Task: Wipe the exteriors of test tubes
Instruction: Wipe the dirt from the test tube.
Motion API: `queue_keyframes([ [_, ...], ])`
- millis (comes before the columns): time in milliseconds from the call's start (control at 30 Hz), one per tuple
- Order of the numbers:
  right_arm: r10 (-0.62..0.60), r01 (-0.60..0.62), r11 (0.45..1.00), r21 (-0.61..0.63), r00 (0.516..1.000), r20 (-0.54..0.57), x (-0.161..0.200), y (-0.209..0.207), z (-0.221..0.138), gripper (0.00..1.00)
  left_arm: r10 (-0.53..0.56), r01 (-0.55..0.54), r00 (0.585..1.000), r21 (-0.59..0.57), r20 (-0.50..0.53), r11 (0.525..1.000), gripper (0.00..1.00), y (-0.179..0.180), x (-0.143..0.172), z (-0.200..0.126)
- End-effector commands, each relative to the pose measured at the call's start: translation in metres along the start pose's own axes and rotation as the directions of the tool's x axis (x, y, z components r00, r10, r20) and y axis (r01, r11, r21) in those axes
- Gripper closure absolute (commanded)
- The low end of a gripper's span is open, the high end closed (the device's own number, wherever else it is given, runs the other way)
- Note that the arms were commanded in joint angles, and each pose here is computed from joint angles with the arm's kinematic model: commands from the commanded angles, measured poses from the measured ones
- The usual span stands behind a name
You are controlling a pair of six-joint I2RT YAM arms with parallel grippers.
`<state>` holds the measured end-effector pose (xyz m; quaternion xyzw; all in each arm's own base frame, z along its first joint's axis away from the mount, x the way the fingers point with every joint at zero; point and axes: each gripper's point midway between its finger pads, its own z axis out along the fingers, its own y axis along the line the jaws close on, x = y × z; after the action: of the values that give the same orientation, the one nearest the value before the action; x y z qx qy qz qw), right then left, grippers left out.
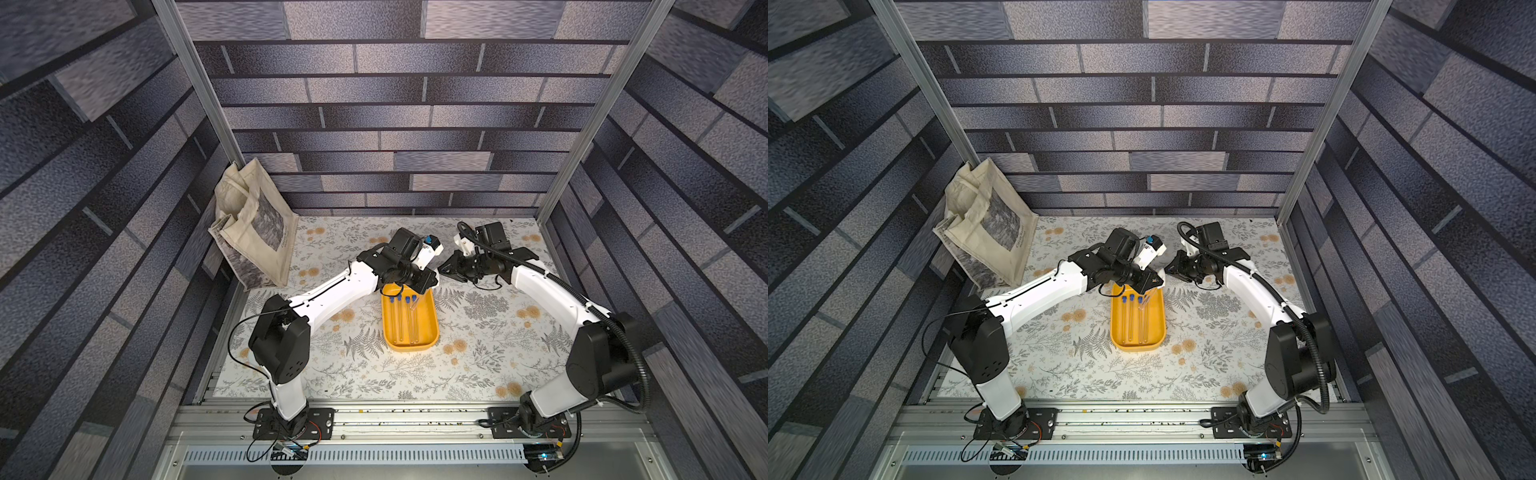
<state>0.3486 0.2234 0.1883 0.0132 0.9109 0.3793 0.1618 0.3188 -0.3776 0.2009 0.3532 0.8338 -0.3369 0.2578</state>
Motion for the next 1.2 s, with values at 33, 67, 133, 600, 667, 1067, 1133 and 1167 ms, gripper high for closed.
queue_keyframes([
  [33,-0.016,0.016,1.0,-0.01,1.0,0.025,-0.004,0.008,-0.008,0.83,0.004,-0.004,1.0,0.0,-0.025,1.0,0.97,0.005,0.003,0.001],
  [67,-0.015,0.015,1.0,-0.01,1.0,0.026,-0.004,0.008,-0.008,0.83,0.002,-0.002,1.0,0.002,-0.029,1.0,0.97,0.005,0.006,0.001],
  [133,-0.019,0.019,1.0,-0.01,0.999,0.028,-0.006,0.009,-0.009,0.83,-0.003,0.003,0.999,0.0,-0.038,1.0,0.97,0.005,0.011,0.001],
  [600,-0.023,0.024,1.0,-0.009,0.999,0.036,-0.01,0.01,-0.007,0.83,-0.091,0.087,0.987,-0.036,-0.131,0.996,0.97,0.019,0.083,-0.009],
  [667,-0.021,0.021,1.0,-0.009,0.999,0.035,-0.011,0.009,-0.006,0.83,-0.11,0.104,0.984,-0.051,-0.139,0.993,0.97,0.021,0.093,-0.013],
  [1067,-0.011,0.01,1.0,0.013,0.996,0.091,-0.029,0.005,-0.005,0.83,-0.158,0.154,0.973,-0.04,-0.17,0.987,0.97,0.015,0.125,-0.021],
  [1133,-0.013,0.012,1.0,0.01,0.995,0.096,-0.032,0.006,-0.005,0.84,-0.142,0.142,0.973,-0.01,-0.182,0.99,0.97,0.008,0.125,-0.021],
  [1167,-0.013,0.012,1.0,0.008,0.995,0.098,-0.033,0.007,-0.005,0.83,-0.132,0.135,0.973,0.002,-0.188,0.991,0.97,0.005,0.125,-0.02],
])
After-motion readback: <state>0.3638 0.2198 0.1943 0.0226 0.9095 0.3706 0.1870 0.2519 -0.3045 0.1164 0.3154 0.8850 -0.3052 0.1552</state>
